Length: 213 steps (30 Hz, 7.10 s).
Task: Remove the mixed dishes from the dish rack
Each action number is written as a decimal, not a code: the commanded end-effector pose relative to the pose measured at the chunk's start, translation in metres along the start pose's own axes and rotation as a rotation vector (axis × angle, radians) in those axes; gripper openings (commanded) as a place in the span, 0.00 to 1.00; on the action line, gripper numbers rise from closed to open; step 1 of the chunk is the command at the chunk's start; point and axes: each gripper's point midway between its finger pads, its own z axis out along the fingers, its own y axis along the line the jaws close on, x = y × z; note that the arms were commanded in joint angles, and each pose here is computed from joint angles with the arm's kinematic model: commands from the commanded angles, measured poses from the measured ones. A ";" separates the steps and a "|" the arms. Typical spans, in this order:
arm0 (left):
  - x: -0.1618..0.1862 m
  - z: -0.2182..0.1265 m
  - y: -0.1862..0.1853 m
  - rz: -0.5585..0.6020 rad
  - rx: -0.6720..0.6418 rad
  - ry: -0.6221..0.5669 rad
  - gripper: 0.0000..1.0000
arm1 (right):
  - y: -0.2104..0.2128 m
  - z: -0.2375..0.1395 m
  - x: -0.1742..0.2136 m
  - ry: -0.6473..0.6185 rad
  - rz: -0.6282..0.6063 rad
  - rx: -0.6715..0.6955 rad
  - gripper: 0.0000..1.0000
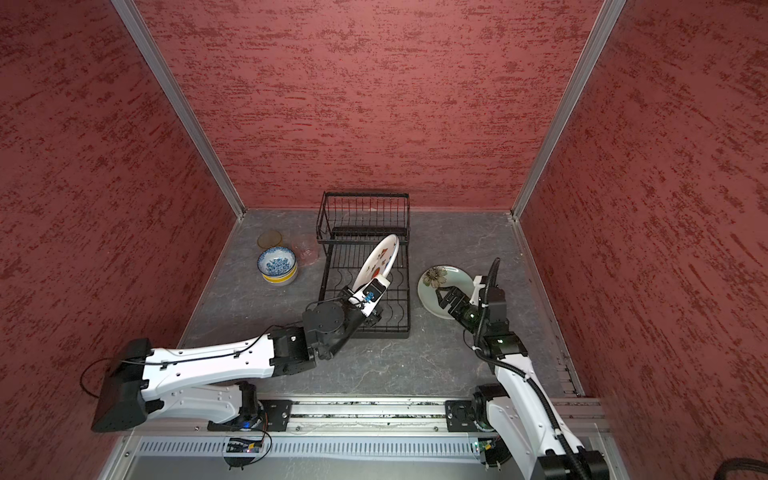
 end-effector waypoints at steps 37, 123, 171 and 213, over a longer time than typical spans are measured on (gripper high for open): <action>0.012 0.040 -0.115 0.252 0.098 -0.061 0.00 | 0.075 -0.026 -0.015 0.058 0.074 -0.204 0.94; 0.051 0.063 -0.134 0.374 0.085 -0.042 0.00 | 0.089 -0.024 -0.029 0.163 0.045 -0.262 0.58; 0.038 0.058 -0.125 0.329 0.027 -0.088 1.00 | 0.071 -0.009 -0.038 0.135 0.082 -0.219 0.00; 0.041 -0.021 0.031 -0.138 -0.061 -0.060 1.00 | -0.039 0.015 -0.079 -0.061 0.200 0.015 0.00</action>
